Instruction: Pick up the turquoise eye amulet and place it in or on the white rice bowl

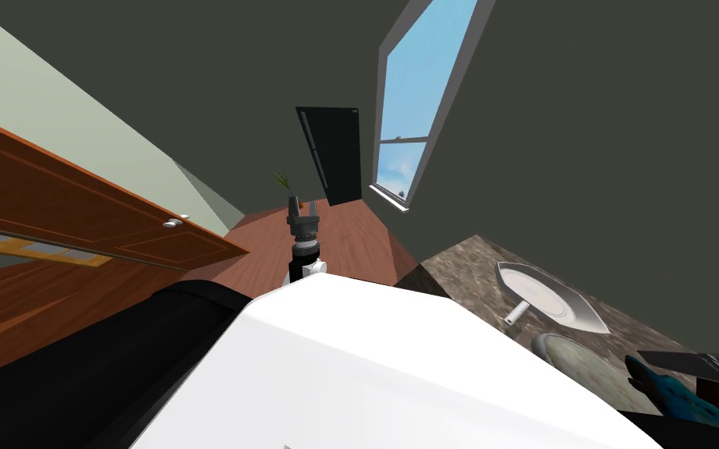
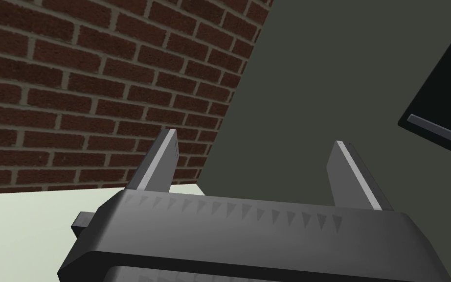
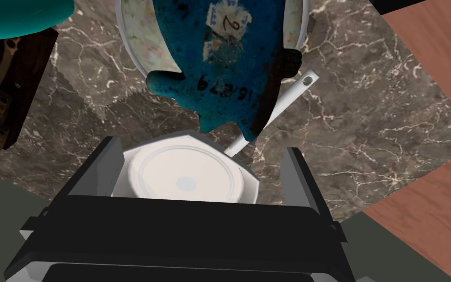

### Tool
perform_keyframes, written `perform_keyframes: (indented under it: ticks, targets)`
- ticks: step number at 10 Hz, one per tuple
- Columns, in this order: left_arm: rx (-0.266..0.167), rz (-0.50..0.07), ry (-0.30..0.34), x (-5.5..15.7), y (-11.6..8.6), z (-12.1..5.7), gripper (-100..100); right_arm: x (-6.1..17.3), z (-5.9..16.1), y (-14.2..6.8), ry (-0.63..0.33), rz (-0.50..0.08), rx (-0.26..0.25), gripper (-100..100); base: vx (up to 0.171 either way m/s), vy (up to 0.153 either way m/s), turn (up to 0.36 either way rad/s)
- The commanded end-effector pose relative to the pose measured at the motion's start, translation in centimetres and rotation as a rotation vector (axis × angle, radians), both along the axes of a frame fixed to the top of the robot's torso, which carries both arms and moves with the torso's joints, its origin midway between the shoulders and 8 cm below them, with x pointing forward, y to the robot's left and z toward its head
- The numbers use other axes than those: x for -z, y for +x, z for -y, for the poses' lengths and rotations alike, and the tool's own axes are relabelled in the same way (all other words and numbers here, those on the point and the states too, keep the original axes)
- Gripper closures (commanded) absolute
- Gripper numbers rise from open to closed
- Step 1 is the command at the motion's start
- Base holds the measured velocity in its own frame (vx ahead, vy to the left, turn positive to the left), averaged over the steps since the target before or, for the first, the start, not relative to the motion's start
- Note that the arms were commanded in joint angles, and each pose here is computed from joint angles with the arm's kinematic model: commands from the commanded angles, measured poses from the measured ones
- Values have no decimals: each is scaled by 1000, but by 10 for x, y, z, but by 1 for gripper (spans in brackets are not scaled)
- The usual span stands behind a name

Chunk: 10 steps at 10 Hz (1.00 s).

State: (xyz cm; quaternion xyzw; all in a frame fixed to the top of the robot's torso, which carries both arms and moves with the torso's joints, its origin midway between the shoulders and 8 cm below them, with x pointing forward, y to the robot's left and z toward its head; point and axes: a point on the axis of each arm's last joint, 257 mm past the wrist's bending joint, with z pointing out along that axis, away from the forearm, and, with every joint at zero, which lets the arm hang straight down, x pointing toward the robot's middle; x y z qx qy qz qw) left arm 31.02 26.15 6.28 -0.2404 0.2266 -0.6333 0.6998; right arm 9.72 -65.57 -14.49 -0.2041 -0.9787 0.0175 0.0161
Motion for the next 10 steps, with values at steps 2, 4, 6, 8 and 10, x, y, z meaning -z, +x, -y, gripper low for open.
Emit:
perform_keyframes:
  ticks: [2, 4, 6, 8, 10]
  targets:
    - [0, 0, 0, 0, 0, 0, 0, -12, -8, 15, 2, 2, -7, -100, -43, -32, -28]
    - [0, 0, 0, 0, 0, 0, 0, -14, -9, 17, 0, 2, -9, -100, -29, -22, -14]
    - [0, 0, 0, 0, 0, 0, 0, -14, -9, 18, 2, 2, -9, 0, 0, 0, 0]
    - [0, 0, 0, 0, 0, 0, 0, -14, -9, 18, 2, 2, -8, 0, 0, 0, 0]
    - [0, 0, 0, 0, 0, 0, 0, -14, -9, 18, 2, 2, -8, 0, 0, 0, 0]
